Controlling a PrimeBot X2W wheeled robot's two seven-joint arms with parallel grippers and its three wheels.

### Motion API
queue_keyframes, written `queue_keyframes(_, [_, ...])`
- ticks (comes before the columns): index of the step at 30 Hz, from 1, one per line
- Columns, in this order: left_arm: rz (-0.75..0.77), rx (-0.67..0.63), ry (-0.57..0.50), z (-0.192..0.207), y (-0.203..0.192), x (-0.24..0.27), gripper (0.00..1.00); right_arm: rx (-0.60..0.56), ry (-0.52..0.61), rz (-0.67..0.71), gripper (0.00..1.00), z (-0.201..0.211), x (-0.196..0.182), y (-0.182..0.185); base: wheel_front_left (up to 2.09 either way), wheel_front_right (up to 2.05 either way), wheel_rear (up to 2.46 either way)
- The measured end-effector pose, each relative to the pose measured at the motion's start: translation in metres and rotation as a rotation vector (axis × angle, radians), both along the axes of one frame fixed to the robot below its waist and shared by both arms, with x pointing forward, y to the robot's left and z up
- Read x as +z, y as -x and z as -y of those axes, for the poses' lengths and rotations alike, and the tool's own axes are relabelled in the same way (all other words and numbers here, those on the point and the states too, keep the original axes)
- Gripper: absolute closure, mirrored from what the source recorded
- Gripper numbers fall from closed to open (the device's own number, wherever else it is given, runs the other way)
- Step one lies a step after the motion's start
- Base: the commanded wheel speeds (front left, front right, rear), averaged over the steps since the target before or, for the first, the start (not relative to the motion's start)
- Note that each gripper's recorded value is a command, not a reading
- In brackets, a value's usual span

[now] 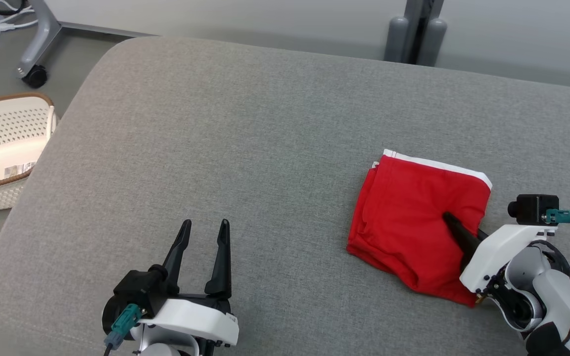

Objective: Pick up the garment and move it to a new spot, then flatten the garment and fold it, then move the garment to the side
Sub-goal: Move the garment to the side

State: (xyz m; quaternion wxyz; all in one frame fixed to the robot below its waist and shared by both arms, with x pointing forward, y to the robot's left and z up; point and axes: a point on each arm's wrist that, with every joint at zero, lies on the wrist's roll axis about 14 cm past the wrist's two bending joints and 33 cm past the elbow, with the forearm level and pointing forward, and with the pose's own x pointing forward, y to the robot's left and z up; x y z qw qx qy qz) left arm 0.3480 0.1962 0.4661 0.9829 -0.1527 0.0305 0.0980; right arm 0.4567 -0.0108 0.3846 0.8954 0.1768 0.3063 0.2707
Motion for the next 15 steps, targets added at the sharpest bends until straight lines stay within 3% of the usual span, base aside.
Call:
queue_keyframes(7, [0.029,-0.058,0.001,0.015,-0.015,0.007,0.00,0.053,0.126,0.148,1.00,0.026,0.017,-0.006,0.00,0.00,0.00])
queue_keyframes(15, [0.071,-0.179,0.008,0.051,-0.048,0.016,0.00,0.032,0.303,0.280,1.00,0.100,0.045,-0.018,0.00,0.00,0.00])
